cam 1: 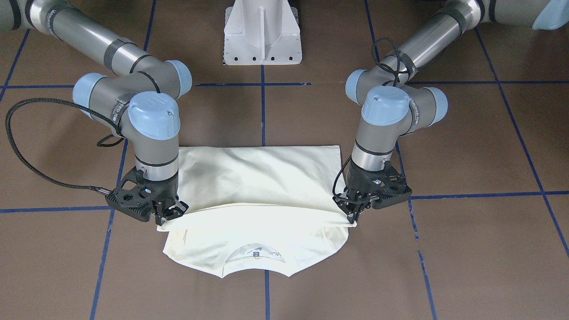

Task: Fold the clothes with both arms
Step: 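Release the hem near the collar and raise both grippers away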

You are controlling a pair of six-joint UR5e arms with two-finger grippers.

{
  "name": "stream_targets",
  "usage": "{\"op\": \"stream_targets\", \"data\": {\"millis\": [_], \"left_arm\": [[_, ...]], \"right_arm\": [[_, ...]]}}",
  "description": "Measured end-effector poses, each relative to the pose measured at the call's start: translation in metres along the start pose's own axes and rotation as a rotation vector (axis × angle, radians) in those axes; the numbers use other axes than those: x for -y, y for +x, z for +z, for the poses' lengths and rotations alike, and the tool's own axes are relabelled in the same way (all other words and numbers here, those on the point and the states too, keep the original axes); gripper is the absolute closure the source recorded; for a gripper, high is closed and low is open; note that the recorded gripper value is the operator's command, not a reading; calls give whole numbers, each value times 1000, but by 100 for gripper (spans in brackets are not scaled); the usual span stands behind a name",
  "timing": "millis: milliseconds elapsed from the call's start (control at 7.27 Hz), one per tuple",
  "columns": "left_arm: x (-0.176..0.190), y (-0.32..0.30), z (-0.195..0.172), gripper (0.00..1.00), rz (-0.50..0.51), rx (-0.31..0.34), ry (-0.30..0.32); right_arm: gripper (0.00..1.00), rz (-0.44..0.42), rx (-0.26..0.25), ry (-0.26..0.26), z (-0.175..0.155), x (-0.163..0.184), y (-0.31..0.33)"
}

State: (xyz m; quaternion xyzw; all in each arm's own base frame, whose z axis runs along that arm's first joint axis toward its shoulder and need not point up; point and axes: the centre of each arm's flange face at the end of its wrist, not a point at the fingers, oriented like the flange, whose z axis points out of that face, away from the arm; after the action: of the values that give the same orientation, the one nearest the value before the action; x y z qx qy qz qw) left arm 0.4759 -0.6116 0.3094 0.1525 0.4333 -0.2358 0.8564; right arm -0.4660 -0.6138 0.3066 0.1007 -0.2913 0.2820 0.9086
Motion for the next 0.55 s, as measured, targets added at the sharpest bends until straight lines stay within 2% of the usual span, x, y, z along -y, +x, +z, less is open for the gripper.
{"op": "stream_targets", "data": {"millis": [138,275,413,551], "left_arm": [[1,-6,11,70,2,-1,1],[2,-9,15,65,15,-4,2],[4,-10,15,55,34,-8,5],[7,-9,13,55,44,-17,8]], "right_arm": [[64,-1,-2,-1,8,1,-5],[52,-2,1,0,12,1,-8],[51,1,15,2,10,1,-12],[46,3,34,-4,3,1,-17]]}}
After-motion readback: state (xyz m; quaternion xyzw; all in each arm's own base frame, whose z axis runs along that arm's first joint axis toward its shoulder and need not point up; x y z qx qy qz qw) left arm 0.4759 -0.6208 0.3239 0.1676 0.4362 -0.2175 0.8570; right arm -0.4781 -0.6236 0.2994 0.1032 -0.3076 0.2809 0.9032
